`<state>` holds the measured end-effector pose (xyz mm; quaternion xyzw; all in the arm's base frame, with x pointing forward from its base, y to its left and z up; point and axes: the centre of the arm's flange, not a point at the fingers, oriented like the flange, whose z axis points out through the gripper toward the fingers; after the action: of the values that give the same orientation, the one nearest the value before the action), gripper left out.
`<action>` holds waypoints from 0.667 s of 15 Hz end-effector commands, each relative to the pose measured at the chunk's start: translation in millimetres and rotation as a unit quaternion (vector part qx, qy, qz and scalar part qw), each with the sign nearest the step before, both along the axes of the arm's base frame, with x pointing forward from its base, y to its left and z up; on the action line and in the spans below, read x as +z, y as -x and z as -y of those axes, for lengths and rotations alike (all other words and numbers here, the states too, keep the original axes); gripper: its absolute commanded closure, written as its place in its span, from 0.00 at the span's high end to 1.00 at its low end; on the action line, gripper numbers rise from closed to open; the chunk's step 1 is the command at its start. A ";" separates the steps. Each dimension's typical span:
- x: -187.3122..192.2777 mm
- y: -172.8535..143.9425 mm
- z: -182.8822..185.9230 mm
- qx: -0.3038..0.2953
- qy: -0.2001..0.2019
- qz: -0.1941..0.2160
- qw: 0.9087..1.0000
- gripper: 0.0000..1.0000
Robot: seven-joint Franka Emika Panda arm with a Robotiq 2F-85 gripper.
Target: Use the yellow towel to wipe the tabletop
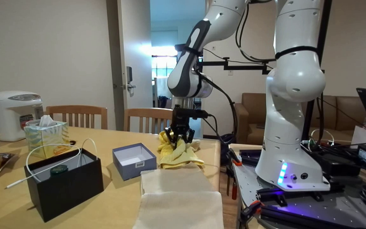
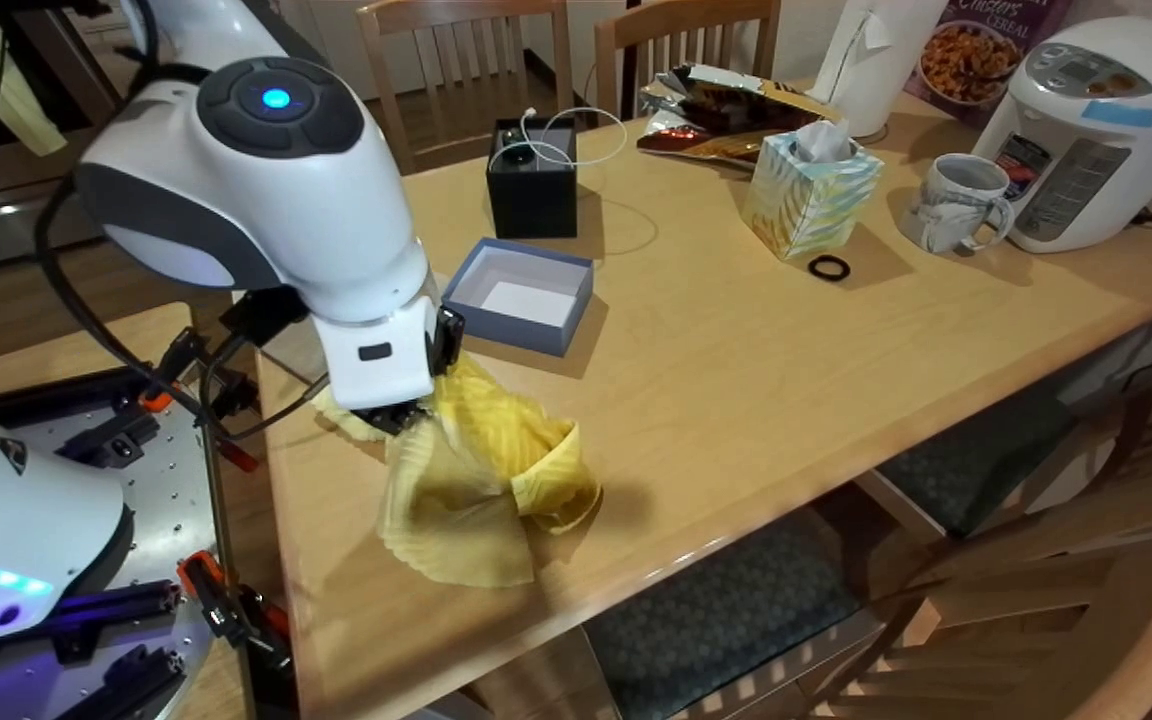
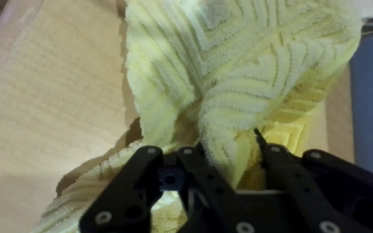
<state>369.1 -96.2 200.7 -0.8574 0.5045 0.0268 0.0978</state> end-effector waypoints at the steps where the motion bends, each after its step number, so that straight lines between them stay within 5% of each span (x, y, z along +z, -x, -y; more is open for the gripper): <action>1: -3.2 -12.4 0.3 0.026 -0.071 0.020 0.997 0.09; 6: -11.3 -31.6 2.0 0.031 -0.069 0.009 0.997 0.09; 10: -32.1 -43.9 16.2 0.022 -0.019 -0.014 0.999 0.09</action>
<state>399.4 -96.6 188.4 -0.8643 0.4787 0.0567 0.1434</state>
